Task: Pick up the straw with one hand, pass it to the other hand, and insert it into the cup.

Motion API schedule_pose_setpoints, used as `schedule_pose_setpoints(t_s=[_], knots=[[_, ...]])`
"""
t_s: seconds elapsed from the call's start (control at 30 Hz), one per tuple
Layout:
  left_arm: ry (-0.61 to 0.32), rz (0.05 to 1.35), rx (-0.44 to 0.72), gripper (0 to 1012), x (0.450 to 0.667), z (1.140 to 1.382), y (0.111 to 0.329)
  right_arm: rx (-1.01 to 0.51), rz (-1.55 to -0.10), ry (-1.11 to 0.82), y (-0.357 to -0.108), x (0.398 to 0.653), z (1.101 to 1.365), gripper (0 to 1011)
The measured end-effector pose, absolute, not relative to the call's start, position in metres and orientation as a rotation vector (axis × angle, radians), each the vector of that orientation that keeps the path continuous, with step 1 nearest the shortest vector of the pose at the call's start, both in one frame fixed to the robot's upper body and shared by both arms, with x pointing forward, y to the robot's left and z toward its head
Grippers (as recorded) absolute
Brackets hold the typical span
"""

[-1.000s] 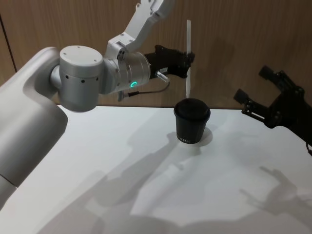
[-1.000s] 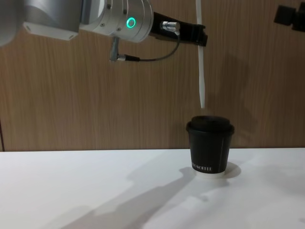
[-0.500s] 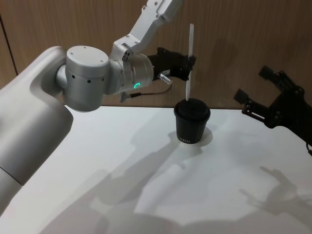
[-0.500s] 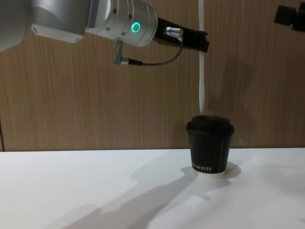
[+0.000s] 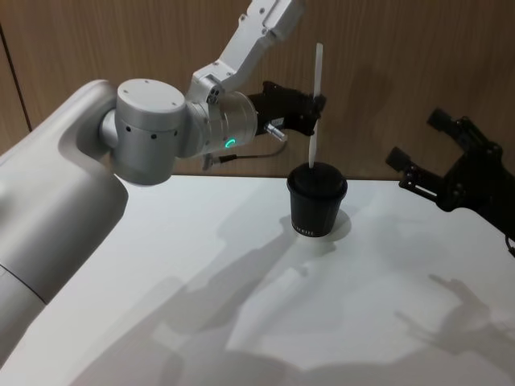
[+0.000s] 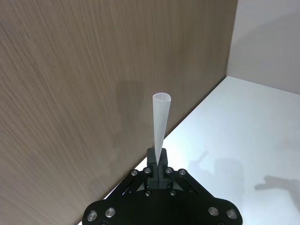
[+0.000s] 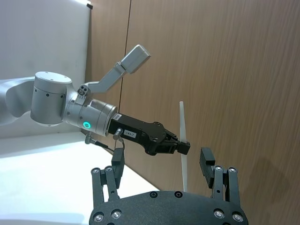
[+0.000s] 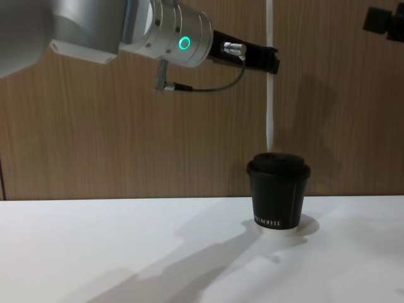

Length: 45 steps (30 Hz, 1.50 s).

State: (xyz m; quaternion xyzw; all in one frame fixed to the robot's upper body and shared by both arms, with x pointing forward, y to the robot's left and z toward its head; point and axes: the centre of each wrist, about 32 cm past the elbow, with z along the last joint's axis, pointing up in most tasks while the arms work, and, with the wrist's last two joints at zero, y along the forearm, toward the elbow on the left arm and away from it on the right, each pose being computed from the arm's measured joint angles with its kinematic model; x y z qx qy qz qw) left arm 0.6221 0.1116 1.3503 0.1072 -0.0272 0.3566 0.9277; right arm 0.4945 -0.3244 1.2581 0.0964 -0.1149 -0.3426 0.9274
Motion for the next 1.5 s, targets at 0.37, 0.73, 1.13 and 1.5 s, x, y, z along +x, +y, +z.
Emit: schedule_pose_setpoints(t_s=[0.37, 0.73, 1.13, 1.5], knots=[[-0.056, 0.728, 0.219, 5, 0.626, 1.347, 0.111, 0.198, -0.702, -0.236, -0.324, 0.494, 1.258, 1001], [-0.049, 0.727, 0.221, 5, 0.628, 1.345, 0.113, 0.198, -0.702, -0.236, -0.324, 0.494, 1.258, 1001], [-0.023, 0.720, 0.215, 5, 0.631, 1.340, 0.115, 0.198, -0.702, -0.236, -0.324, 0.494, 1.258, 1001], [-0.004, 0.715, 0.209, 5, 0.636, 1.333, 0.114, 0.198, -0.702, -0.236, -0.324, 0.494, 1.258, 1001]])
